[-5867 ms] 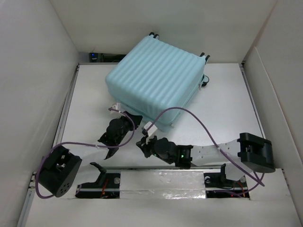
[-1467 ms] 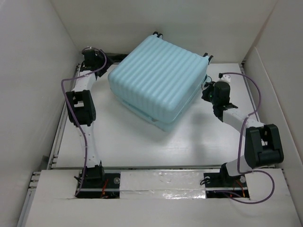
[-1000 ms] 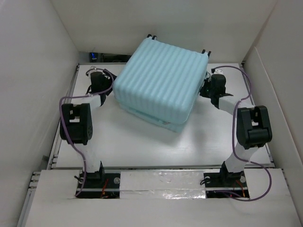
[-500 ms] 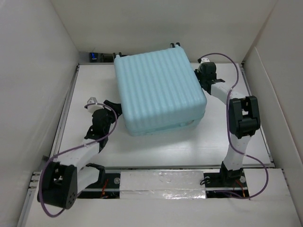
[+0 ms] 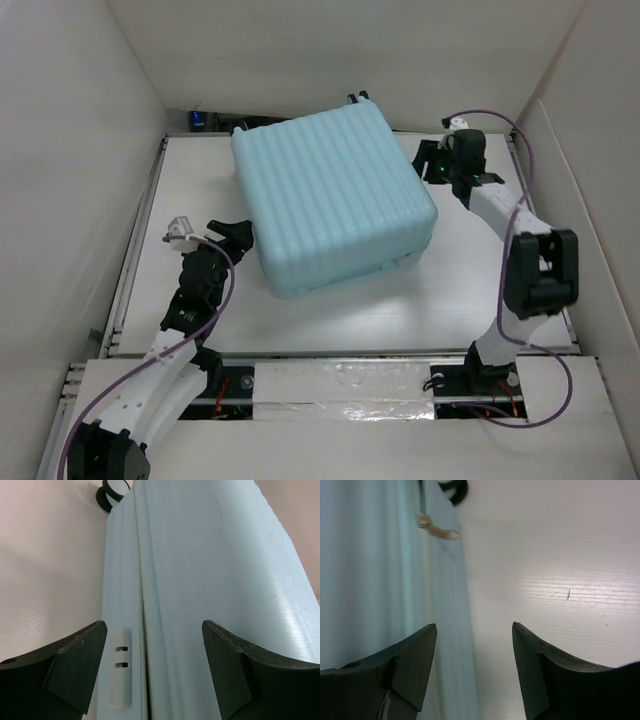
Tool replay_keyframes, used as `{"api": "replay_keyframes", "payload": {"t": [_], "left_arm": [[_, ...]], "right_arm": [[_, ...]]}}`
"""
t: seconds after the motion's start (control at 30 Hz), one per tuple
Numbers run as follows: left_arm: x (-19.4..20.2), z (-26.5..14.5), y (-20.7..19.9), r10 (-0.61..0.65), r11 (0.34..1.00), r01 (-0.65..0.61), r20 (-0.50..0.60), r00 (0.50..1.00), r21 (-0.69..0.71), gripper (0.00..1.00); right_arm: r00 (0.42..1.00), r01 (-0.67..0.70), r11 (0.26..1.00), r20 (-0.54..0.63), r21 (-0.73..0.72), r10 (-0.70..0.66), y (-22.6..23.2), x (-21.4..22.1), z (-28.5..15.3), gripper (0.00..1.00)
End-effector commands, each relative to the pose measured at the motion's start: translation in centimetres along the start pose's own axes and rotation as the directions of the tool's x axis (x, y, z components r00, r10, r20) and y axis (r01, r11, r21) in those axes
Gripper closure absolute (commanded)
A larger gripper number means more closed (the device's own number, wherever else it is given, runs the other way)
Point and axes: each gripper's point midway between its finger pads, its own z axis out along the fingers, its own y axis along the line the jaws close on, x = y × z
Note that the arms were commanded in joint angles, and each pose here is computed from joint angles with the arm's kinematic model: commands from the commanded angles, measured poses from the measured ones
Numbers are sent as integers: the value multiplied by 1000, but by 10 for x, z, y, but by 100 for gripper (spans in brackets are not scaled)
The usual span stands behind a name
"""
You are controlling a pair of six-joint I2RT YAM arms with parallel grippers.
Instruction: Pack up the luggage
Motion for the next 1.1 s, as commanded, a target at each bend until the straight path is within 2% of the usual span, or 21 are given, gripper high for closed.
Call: {"api": "replay_keyframes", "payload": {"t": [0.0,0.03,0.07,0.1,0.13,0.17,0.2,0.23,0.27,0.3,0.33,0.4,0.5,0.63,0.7,0.73,0.8,0.9,1.07], "left_arm": [[-35,-18,-60,-46,984,35,61,997,173,24],[-43,-23,-58,-65,984,48,96,993,174,25],[-42,-23,-50,-73,986,55,113,991,156,26],[-45,-24,-49,-98,985,78,122,988,156,28],[-41,-25,-46,-103,984,86,109,989,154,29],[-37,-25,-44,-101,985,87,90,991,152,29],[-34,-24,-40,-96,987,84,78,992,140,29],[-25,-23,-31,-73,992,68,46,996,109,30],[-14,-23,-21,-63,995,62,17,998,84,32],[-10,-22,-13,-59,996,58,7,998,61,35],[-2,-23,-4,-49,998,49,-12,999,40,38],[11,-26,13,-45,999,45,-36,998,7,46],[24,-29,31,-36,999,34,-64,997,-32,54],[34,-29,38,-19,999,14,-103,994,-46,58],[41,-27,42,-16,998,8,-132,991,-58,58],[40,-24,38,-16,999,10,-127,992,-44,57],[50,-17,40,-9,999,2,-160,987,-47,51],[50,-10,37,-19,999,12,-180,983,-37,49],[53,1,35,-47,999,50,-209,977,6,49]], "right_arm": [[964,41,960,264,-276,35,79,-82,-95,31],[969,19,967,244,-255,45,68,-61,-100,31],[958,22,970,281,-242,48,67,-62,-110,31],[937,33,970,346,-239,53,69,-72,-141,31],[929,32,970,365,-240,60,69,-67,-152,38],[932,12,974,356,-227,72,63,-45,-155,45],[903,23,972,423,-235,81,69,-52,-188,56],[883,32,970,462,-239,85,70,-49,-201,75],[900,18,967,425,-253,95,73,-12,-198,84],[894,4,963,432,-270,117,77,-2,-207,91],[865,36,955,488,-294,118,85,0,-231,100],[883,51,949,457,-310,102,88,38,-233,100],[886,96,927,456,-362,87,99,66,-247,100],[917,61,912,384,-406,110,98,111,-234,99],[914,57,898,384,-436,128,103,115,-229,89],[914,63,895,386,-441,126,103,118,-226,75],[907,44,895,394,-443,150,101,118,-218,63],[916,18,898,367,-440,162,100,125,-209,62],[918,-6,908,358,-419,171,97,130,-204,68]]}}
